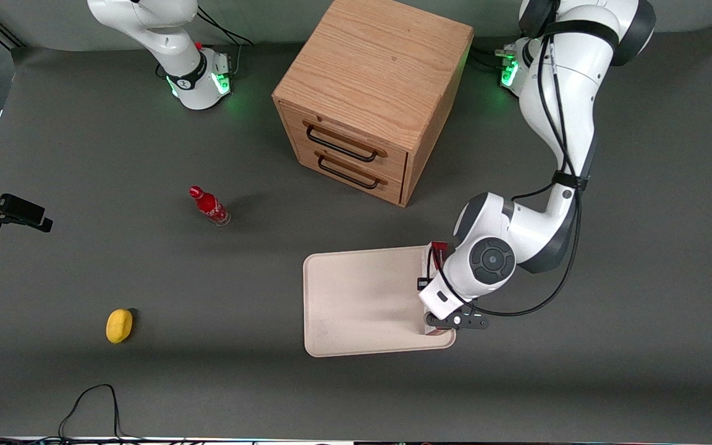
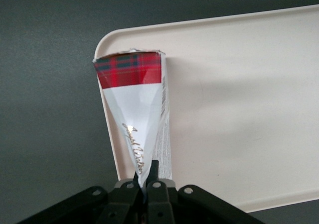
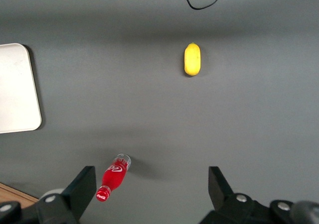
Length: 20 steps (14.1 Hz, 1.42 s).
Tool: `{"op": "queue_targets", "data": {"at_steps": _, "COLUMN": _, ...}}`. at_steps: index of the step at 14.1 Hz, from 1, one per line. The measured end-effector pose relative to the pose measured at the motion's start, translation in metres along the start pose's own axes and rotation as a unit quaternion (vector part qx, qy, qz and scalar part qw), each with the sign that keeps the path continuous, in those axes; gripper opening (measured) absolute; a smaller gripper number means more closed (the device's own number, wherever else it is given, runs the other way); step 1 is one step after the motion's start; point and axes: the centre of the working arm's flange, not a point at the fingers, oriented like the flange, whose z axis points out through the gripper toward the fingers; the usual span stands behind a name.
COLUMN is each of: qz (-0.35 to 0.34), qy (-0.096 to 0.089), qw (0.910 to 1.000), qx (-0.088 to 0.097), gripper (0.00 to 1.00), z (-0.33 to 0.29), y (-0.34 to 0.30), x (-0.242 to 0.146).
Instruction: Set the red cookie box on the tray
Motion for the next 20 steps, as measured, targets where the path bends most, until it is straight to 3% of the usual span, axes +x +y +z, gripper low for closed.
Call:
{"op": "queue_targets", "data": {"at_steps": 5, "qz": -0.015, "qy": 0.002, "qw": 0.9998, "qx": 0.009, "gripper": 0.03, "z": 0.003, "y": -0.001, "x": 0.0}}
{"op": "queue_targets", "data": {"at_steps": 6, "qz": -0.015, "qy": 0.002, "qw": 0.9998, "qx": 0.01, "gripper": 0.07, "z": 0.004, "y": -0.001, "x": 0.0}}
{"op": "queue_targets", "data": {"at_steps": 11, "qz": -0.012, "qy": 0.008, "qw": 0.9998, "qx": 0.011, "gripper": 0.6, "z": -0.002, "y": 0.003, "x": 0.001}}
{"op": "queue_targets", "data": {"at_steps": 14, "qz": -0.018, "qy": 0.03, "qw": 0.9993, "qx": 0.009, "gripper": 0.93, "z": -0.041, "y": -0.007, "x": 0.005}}
{"op": "queue_targets", "data": {"at_steps": 16, "qz": -0.033, "qy": 0.042, "qw": 0.9985, "qx": 0.014, "gripper": 1.0, "z": -0.089, "y": -0.029, "x": 0.003}}
{"op": "queue_targets", "data": {"at_steps": 20, "qz": -0.041, "qy": 0.021, "qw": 0.9984, "qx": 0.032, "gripper": 1.0, "z": -0.2, "y": -0.108, "x": -0.021}}
